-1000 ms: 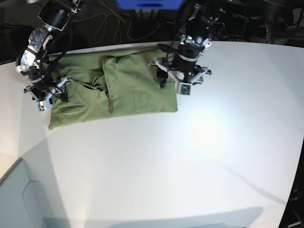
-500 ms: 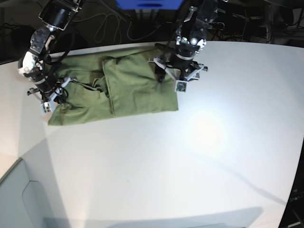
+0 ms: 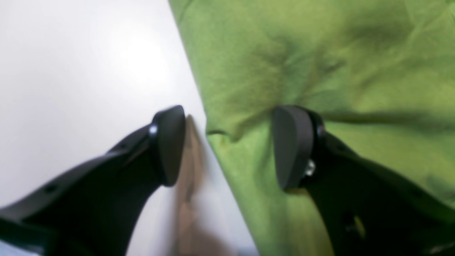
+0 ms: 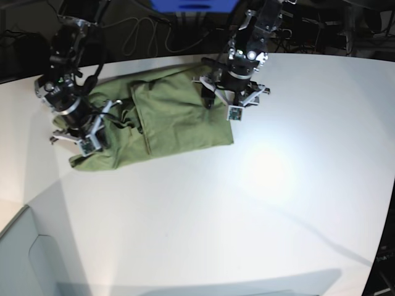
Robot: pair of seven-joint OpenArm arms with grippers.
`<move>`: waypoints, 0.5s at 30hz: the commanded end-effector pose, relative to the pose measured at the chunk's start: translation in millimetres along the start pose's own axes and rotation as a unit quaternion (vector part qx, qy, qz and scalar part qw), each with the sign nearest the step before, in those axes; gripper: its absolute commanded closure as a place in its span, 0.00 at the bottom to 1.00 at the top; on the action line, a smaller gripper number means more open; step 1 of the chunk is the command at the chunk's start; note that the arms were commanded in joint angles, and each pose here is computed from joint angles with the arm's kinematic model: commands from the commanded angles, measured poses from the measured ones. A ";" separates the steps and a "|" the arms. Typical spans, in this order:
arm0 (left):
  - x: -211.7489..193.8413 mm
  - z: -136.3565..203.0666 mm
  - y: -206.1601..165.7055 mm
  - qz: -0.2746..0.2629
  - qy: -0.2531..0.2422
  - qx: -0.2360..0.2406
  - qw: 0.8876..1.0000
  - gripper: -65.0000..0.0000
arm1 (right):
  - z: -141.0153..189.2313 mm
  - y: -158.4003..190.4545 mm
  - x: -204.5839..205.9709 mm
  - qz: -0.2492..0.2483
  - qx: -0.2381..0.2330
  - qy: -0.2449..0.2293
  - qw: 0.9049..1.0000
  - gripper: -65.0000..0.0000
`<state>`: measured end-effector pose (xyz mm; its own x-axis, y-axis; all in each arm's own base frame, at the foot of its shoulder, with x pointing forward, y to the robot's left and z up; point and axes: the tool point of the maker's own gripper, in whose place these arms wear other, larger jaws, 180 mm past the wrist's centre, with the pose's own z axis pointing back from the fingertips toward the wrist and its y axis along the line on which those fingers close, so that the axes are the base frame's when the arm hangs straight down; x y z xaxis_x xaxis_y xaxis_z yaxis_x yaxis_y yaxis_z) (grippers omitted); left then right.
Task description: Fold the T-shirt properly
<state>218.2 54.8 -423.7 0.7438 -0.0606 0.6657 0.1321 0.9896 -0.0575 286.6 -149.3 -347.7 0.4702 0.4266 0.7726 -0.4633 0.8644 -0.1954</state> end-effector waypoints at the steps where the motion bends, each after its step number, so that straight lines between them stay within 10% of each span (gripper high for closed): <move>1: -5.6 1.5 -2.0 0.003 0.013 -0.003 1.000 0.42 | 2.4 10.4 24.0 0.017 0.016 -0.040 0.999 1.00; 15: -8.8 1.9 -1.0 0.002 0.019 -0.002 1.000 0.42 | -6.1 175.9 74.6 0.114 0.233 -0.101 0.961 1.00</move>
<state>217.9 55.7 -424.1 0.7451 -0.0636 0.6639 0.1331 0.9896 -0.0547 240.3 30.7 -342.1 0.2219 0.5223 0.8234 -0.8407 0.5302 -0.1098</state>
